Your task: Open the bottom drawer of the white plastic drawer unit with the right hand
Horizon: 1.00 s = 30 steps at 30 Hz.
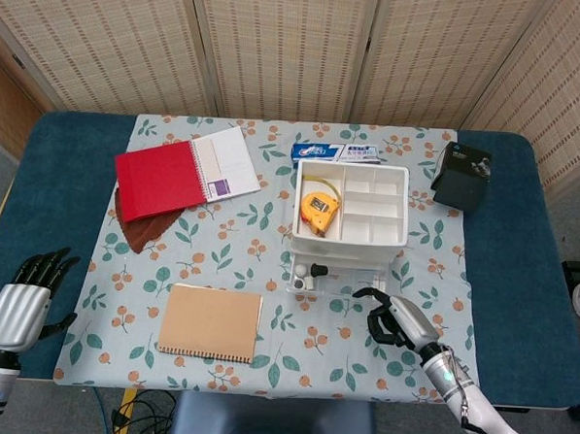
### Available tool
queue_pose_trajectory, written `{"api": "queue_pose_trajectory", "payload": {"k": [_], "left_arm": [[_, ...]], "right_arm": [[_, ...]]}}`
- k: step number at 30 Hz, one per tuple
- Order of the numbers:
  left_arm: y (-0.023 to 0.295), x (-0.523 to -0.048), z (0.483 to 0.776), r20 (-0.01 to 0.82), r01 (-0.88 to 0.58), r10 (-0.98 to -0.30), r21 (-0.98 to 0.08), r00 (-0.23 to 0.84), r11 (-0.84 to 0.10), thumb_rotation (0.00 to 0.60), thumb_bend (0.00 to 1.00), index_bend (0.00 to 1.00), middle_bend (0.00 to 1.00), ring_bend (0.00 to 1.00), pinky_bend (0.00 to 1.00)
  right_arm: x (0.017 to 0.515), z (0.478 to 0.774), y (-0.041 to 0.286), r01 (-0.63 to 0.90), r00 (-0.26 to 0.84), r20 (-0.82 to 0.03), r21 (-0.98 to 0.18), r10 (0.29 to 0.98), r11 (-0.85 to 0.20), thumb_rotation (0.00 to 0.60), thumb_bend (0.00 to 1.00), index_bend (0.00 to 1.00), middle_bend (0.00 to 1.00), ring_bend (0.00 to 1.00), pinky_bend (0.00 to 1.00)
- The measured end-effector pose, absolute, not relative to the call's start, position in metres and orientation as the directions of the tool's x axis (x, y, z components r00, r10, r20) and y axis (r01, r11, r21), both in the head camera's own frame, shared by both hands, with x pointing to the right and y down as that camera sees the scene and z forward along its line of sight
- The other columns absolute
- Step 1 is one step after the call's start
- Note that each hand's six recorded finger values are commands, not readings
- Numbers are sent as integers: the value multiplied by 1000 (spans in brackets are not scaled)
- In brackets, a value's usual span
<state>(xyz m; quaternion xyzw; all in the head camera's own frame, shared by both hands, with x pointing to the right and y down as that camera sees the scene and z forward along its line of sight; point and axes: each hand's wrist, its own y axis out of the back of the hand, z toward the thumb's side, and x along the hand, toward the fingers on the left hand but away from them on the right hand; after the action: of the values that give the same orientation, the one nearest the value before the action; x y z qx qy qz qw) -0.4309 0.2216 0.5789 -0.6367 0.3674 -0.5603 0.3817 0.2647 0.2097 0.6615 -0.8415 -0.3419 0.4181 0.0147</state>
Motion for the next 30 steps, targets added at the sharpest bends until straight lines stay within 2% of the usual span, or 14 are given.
{"api": "queue_pose_trajectory", "payload": {"k": [13, 15, 17, 24, 30], "left_arm": [[222, -431, 578, 430, -44, -897, -899, 104, -436, 600, 167, 155, 115, 118, 126], [222, -432, 578, 430, -45, -897, -899, 103, -436, 600, 167, 155, 115, 118, 126], [223, -432, 578, 431, -46, -897, -898, 101, -437, 600, 167, 155, 115, 118, 125], [223, -434, 577, 425, -50, -900, -901, 98, -431, 600, 167, 155, 115, 118, 125], [223, -434, 576, 420, -54, -902, -903, 102, -427, 600, 167, 155, 115, 118, 125]], "right_arm": [[270, 650, 225, 551, 430, -695, -305, 577, -777, 600, 649, 252, 808, 928, 1000], [271, 648, 226, 545, 432, -693, -309, 577, -780, 600, 637, 223, 806, 928, 1000], [272, 645, 225, 545, 432, -687, -318, 584, -776, 600, 608, 184, 804, 928, 1000], [275, 628, 217, 530, 443, -659, -355, 608, -770, 600, 453, 171, 796, 922, 1000], [263, 609, 188, 508, 475, -588, -424, 654, -750, 600, 397, 190, 794, 912, 1000]]}}
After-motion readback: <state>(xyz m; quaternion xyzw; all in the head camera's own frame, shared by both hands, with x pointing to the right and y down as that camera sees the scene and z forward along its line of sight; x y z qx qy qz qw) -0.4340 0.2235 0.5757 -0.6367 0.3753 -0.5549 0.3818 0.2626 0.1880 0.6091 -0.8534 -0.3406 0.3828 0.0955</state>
